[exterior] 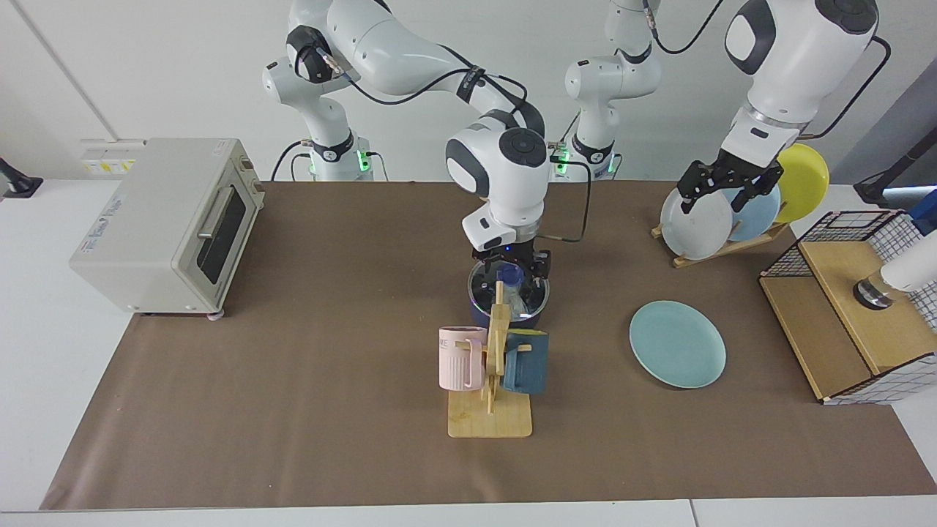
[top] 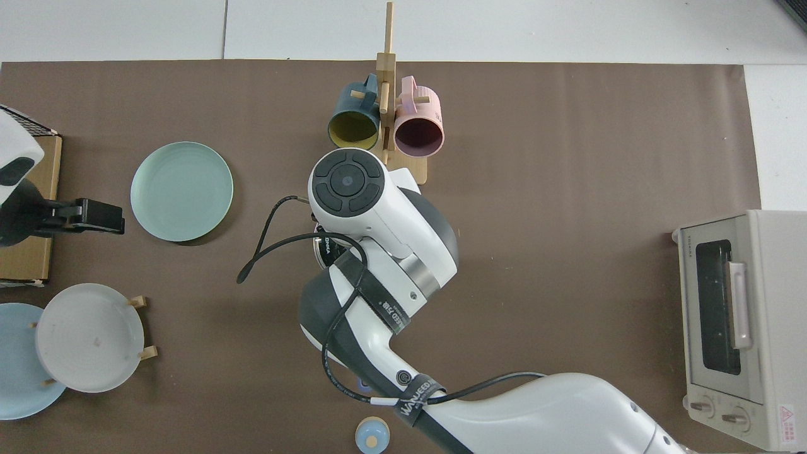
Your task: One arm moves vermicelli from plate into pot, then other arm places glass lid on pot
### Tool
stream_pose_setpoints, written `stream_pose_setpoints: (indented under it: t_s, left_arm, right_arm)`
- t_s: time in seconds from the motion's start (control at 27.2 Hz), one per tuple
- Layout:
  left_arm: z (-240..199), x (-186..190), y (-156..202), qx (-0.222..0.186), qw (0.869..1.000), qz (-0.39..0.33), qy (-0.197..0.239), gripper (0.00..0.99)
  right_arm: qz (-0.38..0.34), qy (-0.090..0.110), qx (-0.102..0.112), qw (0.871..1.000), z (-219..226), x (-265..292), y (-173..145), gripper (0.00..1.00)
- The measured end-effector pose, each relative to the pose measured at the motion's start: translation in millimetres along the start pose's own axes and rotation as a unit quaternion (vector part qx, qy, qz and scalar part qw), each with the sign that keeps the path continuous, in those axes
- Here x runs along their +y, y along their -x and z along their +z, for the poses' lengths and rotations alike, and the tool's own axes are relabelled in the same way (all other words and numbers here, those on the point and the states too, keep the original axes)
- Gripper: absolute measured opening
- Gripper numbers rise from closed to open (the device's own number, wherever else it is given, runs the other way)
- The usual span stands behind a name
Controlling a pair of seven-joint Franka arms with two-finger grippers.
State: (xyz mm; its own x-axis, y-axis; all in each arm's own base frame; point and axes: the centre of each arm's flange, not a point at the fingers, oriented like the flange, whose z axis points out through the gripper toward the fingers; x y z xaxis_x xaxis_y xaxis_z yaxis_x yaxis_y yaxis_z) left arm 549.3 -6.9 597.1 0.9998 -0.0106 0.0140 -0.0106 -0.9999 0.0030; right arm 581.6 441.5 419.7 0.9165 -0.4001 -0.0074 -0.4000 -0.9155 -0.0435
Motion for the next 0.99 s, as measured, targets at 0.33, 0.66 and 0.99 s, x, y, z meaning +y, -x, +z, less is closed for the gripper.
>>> stream_pose_setpoints:
  t_s: [0.33, 0.66, 0.99]
  left_arm:
    - [0.0, 0.1, 0.0, 0.0, 1.0, 0.0, 0.0, 0.991]
    - [0.0, 0.1, 0.0, 0.0, 1.0, 0.0, 0.0, 0.991]
    - [-0.1, 0.2, 0.0, 0.0, 1.0, 0.0, 0.0, 0.991]
  right_arm:
    - [-0.024, -0.019, 0.025, 0.999, -86.9, 30.3, -13.9, 1.0]
    - [-0.086, -0.013, 0.028, 0.996, -148.4, 131.0, -92.6, 1.0]
    - [-0.104, 0.016, 0.014, 0.994, -161.4, 242.7, -155.2, 1.0]
